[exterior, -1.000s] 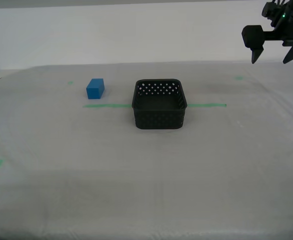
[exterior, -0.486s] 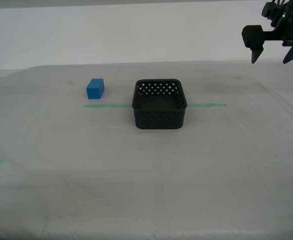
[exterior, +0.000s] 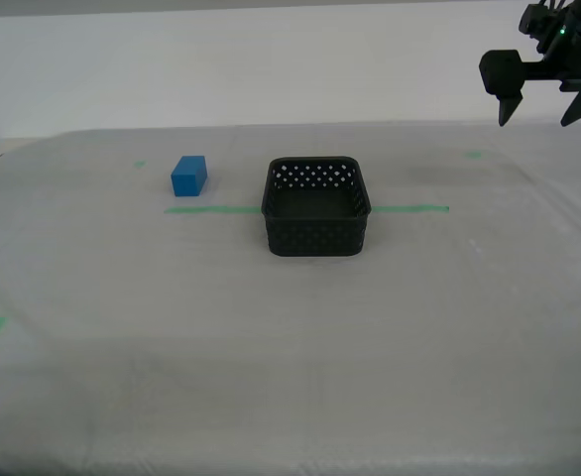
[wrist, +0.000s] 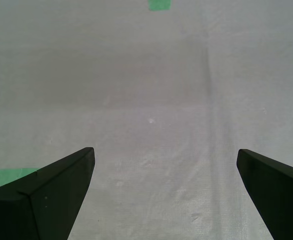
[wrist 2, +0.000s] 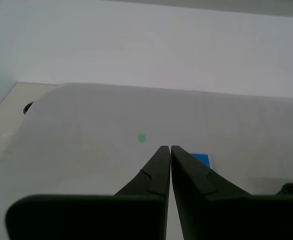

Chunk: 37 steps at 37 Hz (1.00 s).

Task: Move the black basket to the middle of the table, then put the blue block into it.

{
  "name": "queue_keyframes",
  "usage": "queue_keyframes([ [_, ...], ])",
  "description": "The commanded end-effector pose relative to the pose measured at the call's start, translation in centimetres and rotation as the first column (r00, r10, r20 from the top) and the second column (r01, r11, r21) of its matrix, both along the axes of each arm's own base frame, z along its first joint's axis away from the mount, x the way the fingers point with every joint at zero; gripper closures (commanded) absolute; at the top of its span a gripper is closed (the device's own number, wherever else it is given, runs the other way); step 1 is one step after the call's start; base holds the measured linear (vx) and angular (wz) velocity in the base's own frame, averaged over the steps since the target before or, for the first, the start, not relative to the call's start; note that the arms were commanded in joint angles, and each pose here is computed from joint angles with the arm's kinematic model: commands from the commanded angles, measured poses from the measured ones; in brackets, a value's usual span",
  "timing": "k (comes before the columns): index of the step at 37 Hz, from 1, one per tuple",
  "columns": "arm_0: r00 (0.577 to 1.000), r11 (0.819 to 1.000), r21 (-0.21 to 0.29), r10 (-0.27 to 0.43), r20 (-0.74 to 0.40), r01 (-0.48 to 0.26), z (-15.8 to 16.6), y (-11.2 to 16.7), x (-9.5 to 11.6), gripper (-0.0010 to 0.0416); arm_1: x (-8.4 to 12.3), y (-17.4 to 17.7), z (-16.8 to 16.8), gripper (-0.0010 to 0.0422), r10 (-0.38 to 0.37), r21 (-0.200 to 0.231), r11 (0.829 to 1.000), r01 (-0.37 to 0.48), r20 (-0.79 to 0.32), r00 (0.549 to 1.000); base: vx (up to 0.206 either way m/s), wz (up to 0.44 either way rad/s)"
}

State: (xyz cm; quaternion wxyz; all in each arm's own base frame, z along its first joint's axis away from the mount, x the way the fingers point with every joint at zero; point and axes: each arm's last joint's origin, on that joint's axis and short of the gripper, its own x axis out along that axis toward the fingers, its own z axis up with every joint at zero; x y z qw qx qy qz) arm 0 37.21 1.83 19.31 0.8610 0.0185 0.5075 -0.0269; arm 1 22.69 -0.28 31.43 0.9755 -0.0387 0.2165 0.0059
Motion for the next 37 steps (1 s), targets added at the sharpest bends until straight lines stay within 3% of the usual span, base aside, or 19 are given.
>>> queue_keyframes([
  [1,1.0,1.0,0.0,0.002,0.001,-0.002,0.0,0.0,0.0,0.0007,-0.3,0.0,0.6,0.0412,-0.001,-0.001,1.0,0.001,-0.051,0.999,0.0,0.0],
  [8,1.0,1.0,0.0,0.002,0.001,-0.002,0.0,0.0,0.0,0.0007,-1.1,-0.1,1.5,0.0412,-0.002,0.0,1.0,0.002,-0.148,0.989,0.0,0.0],
  [21,1.0,1.0,0.0,0.002,0.001,-0.002,0.0,0.0,0.0,0.0007,-1.6,-0.2,3.2,0.0412,-0.011,0.002,1.0,0.012,-0.223,0.975,0.0,0.0],
  [31,1.0,1.0,0.0,0.002,0.001,-0.002,0.0,0.0,0.0,0.0007,0.0,-1.0,3.4,0.0412,-0.04,0.006,0.999,0.046,-0.384,0.922,0.0,0.0],
  [37,1.0,1.0,0.0,0.002,0.0,-0.002,0.0,0.0,0.0,0.0007,1.7,-1.9,3.4,0.0412,-0.07,0.006,0.997,0.08,-0.418,0.906,0.0,0.0],
])
